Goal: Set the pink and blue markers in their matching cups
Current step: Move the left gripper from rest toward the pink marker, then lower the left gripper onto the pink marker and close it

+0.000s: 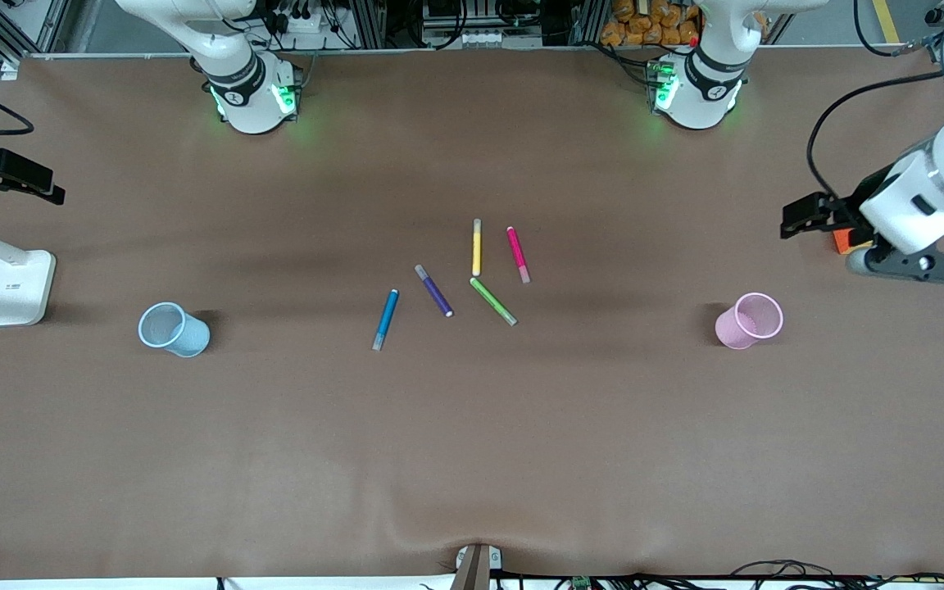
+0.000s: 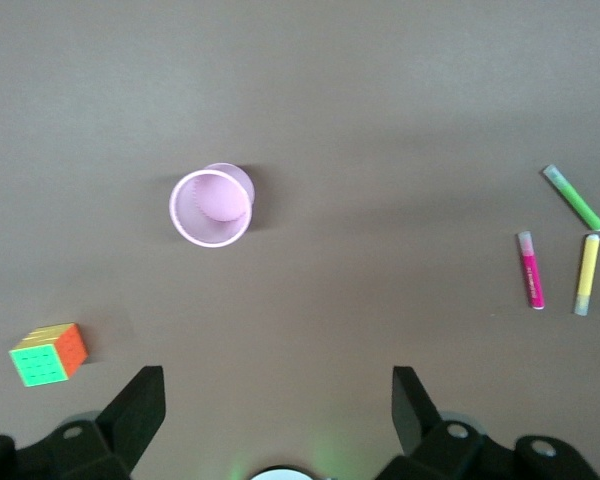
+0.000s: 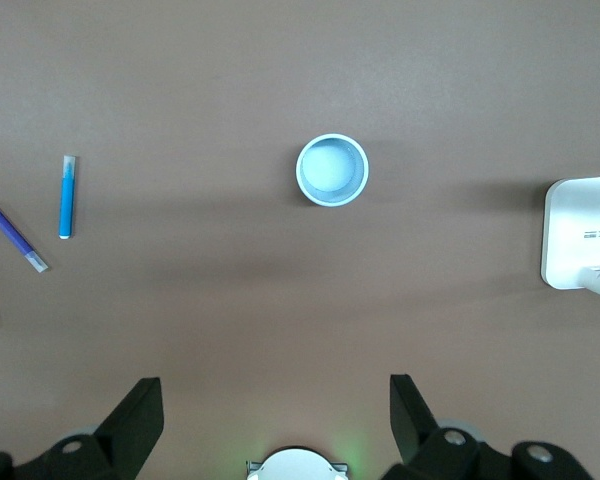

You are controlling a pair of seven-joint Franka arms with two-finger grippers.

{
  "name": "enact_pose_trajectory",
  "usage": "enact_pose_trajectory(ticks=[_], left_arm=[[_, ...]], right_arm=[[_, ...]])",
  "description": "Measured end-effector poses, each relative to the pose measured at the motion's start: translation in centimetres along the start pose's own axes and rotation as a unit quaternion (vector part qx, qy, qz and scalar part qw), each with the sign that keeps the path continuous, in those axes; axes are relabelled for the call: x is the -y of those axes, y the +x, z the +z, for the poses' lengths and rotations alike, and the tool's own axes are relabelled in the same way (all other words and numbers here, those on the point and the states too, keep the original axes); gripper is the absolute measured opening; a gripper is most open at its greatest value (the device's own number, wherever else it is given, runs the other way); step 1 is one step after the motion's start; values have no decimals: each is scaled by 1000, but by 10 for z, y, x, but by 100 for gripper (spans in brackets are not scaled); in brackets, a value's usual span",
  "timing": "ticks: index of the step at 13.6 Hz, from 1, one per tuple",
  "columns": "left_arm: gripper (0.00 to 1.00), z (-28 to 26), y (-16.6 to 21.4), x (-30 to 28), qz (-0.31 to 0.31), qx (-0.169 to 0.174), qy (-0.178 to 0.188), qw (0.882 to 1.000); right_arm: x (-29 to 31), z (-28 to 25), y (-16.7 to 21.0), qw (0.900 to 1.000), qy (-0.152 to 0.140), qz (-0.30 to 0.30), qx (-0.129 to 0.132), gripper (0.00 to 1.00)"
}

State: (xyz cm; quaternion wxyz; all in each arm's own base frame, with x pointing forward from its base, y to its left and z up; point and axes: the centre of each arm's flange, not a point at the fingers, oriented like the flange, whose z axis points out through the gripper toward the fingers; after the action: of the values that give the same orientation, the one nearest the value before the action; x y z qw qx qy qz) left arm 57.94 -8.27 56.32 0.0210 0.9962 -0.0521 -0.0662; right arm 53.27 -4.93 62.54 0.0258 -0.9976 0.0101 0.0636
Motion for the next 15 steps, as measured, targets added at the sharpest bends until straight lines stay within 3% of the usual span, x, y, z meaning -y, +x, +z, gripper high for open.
enact_pose_trajectory(ticks=[4,8,15], left_arm=[[100,29,12,-72,-10,8,6,1000],[100,56,25,-89,-53,25,-13,998],[100,131,39,-168,-85,40,-1,996]], right_arm=[[0,0,0,1000,0,0,0,100],[0,1,0,1000,0,0,2,100],[0,2,0,1000,0,0,2,100]])
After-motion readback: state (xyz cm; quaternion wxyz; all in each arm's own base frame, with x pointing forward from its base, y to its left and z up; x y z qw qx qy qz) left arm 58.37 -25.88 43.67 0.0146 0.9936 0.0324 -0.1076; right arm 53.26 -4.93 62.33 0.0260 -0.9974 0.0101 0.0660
